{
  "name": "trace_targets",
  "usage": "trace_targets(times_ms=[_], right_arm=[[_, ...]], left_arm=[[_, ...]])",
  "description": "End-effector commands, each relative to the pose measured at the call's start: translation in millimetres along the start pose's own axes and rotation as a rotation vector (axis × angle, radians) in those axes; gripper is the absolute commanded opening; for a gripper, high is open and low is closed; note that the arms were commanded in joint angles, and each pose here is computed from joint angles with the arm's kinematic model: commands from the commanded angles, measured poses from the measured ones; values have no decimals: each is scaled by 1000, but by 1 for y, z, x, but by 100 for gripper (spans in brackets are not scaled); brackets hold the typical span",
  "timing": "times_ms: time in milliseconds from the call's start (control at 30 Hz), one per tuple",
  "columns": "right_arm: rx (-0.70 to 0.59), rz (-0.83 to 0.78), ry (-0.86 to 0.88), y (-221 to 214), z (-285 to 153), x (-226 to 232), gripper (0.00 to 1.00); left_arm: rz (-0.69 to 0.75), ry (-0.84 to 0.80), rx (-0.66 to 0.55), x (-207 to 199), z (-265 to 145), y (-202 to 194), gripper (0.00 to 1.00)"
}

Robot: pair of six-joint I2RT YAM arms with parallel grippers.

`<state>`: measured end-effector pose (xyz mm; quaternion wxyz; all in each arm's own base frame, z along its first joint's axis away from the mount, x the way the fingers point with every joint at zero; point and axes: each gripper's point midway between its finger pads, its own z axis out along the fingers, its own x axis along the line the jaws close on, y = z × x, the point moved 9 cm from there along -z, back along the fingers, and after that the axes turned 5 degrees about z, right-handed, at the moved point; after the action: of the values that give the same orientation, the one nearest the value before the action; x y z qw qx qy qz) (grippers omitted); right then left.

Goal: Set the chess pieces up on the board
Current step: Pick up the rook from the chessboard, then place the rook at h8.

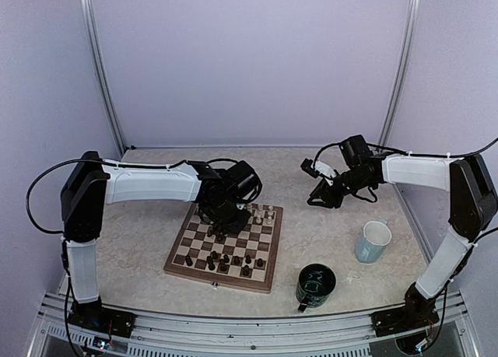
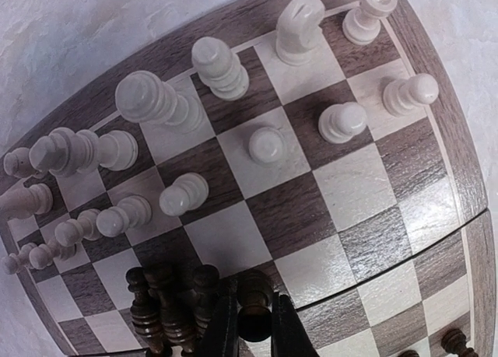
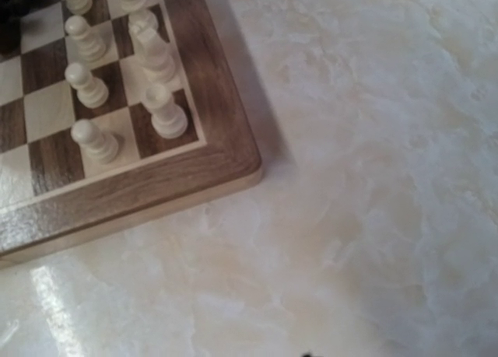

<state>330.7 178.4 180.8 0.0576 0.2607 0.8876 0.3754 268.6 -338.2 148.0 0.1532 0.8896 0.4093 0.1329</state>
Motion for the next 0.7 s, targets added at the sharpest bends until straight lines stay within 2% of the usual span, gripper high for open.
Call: trace_targets(times_ms=[0, 233, 467, 667], right_arm=[[12, -4, 24, -1, 5, 2, 29], [12, -4, 26, -1, 5, 2, 29], [11, -3, 30, -1, 5, 2, 29], [7, -5, 36, 0, 4, 4, 29]], left_arm=[[-9, -48, -104, -6, -46, 15, 8], [-74, -37, -119, 3, -90, -10, 8], [-214, 35, -38, 25, -106, -73, 9], [-336, 58, 34, 40, -101, -124, 9]])
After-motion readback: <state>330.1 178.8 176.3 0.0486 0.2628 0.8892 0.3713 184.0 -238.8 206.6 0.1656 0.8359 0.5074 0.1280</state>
